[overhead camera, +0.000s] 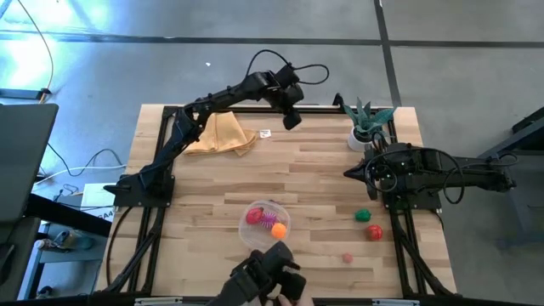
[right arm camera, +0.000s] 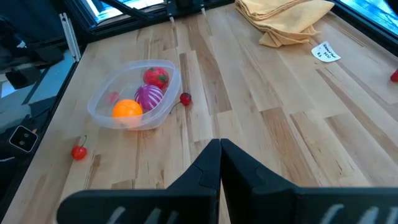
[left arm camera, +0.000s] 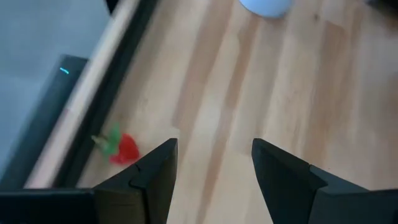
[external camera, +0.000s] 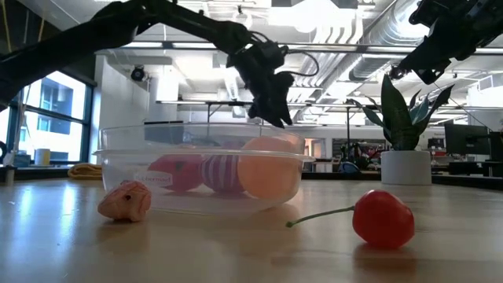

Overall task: Pick and placing Produce into tupperware
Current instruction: Put the top cherry into the bin

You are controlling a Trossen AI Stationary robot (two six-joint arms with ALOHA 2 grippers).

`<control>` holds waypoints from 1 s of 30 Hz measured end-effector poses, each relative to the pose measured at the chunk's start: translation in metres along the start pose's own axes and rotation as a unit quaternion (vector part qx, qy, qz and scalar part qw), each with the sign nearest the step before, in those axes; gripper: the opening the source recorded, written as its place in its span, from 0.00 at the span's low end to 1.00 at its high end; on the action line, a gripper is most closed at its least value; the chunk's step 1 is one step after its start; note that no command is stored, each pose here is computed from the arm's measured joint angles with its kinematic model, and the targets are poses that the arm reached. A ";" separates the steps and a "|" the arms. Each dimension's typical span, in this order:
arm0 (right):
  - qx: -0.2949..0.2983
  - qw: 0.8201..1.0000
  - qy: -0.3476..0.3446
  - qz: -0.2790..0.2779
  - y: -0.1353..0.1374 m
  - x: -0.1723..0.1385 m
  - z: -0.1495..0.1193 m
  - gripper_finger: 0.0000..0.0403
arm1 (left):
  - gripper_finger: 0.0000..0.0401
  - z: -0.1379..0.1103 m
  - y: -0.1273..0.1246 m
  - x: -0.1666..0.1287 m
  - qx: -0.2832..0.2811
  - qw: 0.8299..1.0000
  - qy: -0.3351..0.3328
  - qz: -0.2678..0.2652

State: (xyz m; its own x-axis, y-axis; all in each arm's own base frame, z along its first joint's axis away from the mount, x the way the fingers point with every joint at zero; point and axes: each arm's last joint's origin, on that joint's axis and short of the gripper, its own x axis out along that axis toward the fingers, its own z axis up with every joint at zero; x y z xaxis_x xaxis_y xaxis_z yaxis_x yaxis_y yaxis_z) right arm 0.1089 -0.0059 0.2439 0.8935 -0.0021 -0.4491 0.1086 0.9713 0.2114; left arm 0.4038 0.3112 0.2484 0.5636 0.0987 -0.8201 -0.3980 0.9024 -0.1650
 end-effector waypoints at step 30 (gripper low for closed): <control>0.000 1.000 0.000 0.000 0.000 0.000 0.000 0.00 | 0.49 -0.034 -0.026 0.008 0.094 0.977 0.170 -0.086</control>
State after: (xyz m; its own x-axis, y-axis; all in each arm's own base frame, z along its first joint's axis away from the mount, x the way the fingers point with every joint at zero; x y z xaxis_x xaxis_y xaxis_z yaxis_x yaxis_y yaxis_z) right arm 0.1089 -0.0059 0.2440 0.8935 -0.0022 -0.4491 0.1086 0.9713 0.2114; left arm 0.3943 0.2747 0.2271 0.3252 -0.1769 -0.9289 -0.1599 0.9579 -0.2384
